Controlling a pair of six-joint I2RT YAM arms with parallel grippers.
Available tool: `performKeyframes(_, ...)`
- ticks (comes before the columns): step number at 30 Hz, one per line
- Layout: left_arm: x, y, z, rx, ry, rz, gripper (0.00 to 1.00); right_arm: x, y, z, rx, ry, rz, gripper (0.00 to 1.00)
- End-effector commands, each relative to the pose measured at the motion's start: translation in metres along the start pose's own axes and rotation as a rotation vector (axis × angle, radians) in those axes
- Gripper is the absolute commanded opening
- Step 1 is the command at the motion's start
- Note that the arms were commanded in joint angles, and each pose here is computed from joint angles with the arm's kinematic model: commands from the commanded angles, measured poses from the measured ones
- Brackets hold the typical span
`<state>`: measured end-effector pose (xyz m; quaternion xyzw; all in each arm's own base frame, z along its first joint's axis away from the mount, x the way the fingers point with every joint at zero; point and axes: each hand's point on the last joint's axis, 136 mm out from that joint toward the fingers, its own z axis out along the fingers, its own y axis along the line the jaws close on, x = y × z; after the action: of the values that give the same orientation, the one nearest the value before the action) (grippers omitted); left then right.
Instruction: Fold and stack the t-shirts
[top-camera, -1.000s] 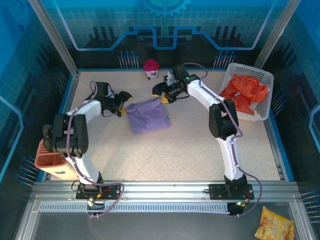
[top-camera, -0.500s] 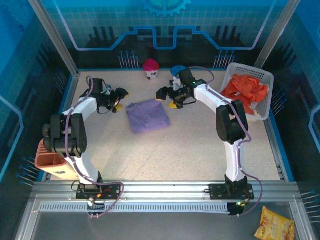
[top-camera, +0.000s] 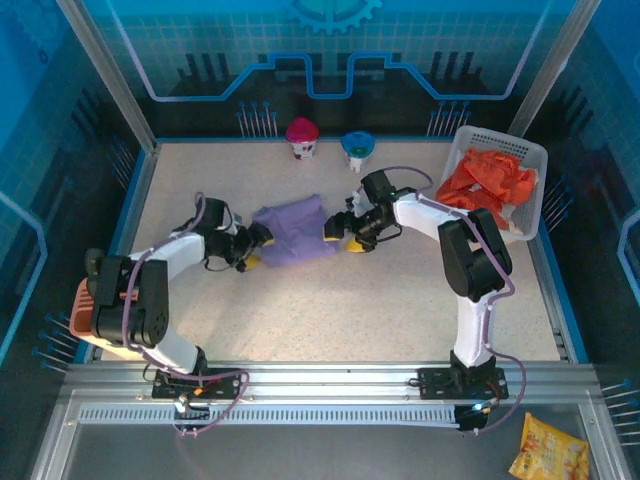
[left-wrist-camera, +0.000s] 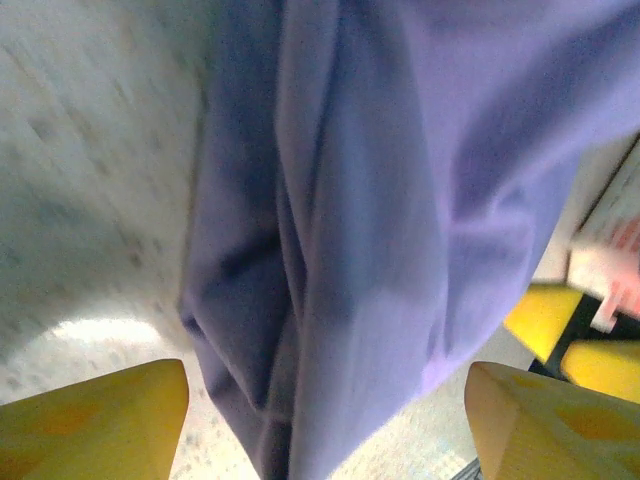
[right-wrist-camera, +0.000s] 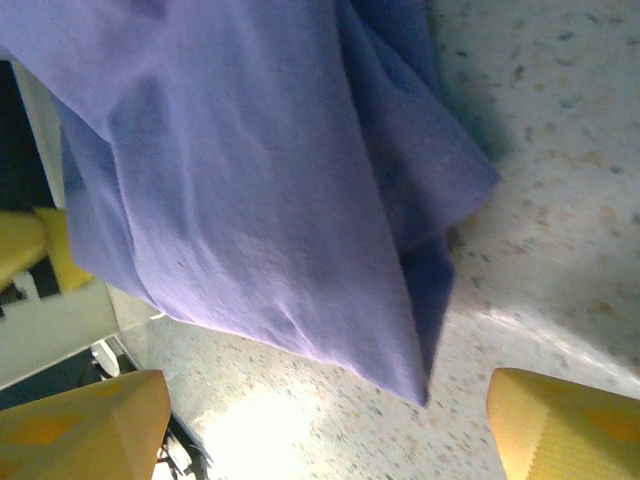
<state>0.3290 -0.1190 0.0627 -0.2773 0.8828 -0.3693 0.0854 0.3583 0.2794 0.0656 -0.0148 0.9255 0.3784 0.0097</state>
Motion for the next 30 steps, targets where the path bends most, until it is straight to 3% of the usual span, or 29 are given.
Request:
performKeyframes(1,0.013,0.003,-0.003,0.015,-0.017,-0.011,0.73,-0.001,0.001,0.016,-0.033,0.010,0.025,0.80)
performKeyframes(8,0.022,0.012,-0.005,-0.007,-0.018,-0.026,0.70,0.000,0.000,0.036,-0.076,0.035,0.099,0.61)
performKeyframes(15,0.021,0.012,-0.013,-0.043,-0.030,0.000,0.70,0.008,-0.009,0.043,-0.058,0.035,0.121,0.49)
performKeyframes(26,0.018,0.005,-0.035,-0.036,-0.049,0.020,0.70,0.016,-0.010,0.034,-0.042,0.021,0.131,0.05)
performKeyframes(30,0.006,-0.003,-0.054,-0.023,-0.085,0.043,0.69,0.034,-0.014,0.026,-0.026,0.032,0.134,0.00)
